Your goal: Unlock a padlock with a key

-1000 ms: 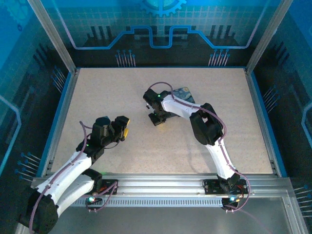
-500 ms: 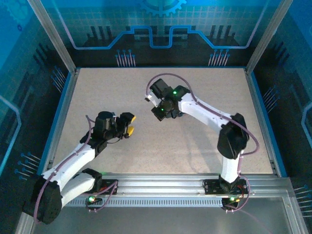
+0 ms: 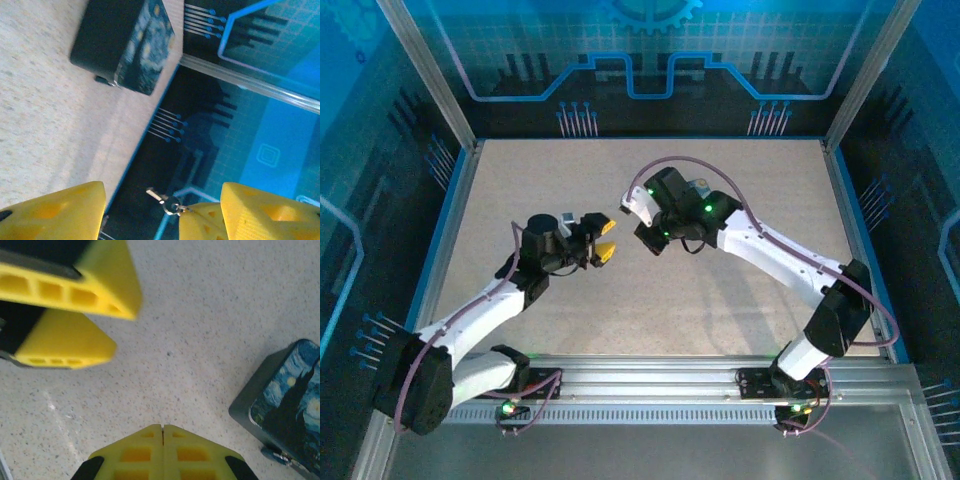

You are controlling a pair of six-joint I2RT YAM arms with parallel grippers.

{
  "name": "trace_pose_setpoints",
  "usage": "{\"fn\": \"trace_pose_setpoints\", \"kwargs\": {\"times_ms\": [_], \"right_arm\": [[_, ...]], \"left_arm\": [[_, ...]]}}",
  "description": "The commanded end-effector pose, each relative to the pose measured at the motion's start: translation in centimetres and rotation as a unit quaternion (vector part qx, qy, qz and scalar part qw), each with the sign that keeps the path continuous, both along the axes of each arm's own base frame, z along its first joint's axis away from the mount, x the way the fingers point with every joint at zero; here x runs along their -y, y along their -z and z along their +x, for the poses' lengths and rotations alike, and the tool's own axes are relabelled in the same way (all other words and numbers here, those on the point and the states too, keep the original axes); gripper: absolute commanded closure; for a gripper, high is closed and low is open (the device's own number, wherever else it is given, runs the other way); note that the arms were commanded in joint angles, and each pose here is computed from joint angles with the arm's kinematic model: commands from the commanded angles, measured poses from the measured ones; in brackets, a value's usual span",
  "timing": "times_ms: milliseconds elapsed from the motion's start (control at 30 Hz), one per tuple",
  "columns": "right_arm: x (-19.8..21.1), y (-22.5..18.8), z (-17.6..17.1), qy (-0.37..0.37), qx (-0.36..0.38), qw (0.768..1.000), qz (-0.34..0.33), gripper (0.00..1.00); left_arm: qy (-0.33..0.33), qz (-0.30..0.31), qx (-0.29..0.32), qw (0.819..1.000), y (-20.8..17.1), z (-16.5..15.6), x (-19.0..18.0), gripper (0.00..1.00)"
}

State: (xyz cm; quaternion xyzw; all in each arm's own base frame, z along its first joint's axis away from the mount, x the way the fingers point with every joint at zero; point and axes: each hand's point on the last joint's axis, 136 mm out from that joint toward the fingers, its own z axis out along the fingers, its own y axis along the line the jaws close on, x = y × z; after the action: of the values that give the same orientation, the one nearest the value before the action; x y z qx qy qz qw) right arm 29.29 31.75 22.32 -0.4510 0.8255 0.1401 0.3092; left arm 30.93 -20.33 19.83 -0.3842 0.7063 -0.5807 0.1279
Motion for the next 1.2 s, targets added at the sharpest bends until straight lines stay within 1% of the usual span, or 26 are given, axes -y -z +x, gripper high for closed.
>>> {"fn": "trace_pose_setpoints", "kwargs": {"times_ms": [0,300,533,700,800,1167], "right_arm": [[-1.1,-1.6,-0.8,-0.015,0.011,0.999,0.032,1.0],[-1.9,-2.1,-1.6,-0.01,0.013,0.998,0.055,1.0],[-1.8,-1.8,-1.9,-0.005,0.009,0.998,0.063,1.0],[-1.5,-1.8,-2.1,0.0,0.01,0.998,0.067,1.0],[-1.3,-1.8,-2.2,0.005,0.011,0.998,0.069,1.0],[-1.1,-1.6,-2.1,0.013,0.01,0.998,0.068,1.0]], "left_arm": [[0.026,-0.041,0.015,0.999,-2.0,0.2,2.0,0.37],[0.029,-0.09,0.004,0.995,-1.4,0.5,4.7,0.41],[0.015,-0.103,-0.001,0.995,-1.0,0.8,5.0,0.48],[0.01,-0.104,-0.002,0.995,-0.9,0.8,4.8,0.58],[0.008,-0.101,-0.004,0.995,-0.7,0.7,4.7,0.62],[0.009,-0.098,-0.005,0.995,-0.6,0.7,4.9,0.8]]}}
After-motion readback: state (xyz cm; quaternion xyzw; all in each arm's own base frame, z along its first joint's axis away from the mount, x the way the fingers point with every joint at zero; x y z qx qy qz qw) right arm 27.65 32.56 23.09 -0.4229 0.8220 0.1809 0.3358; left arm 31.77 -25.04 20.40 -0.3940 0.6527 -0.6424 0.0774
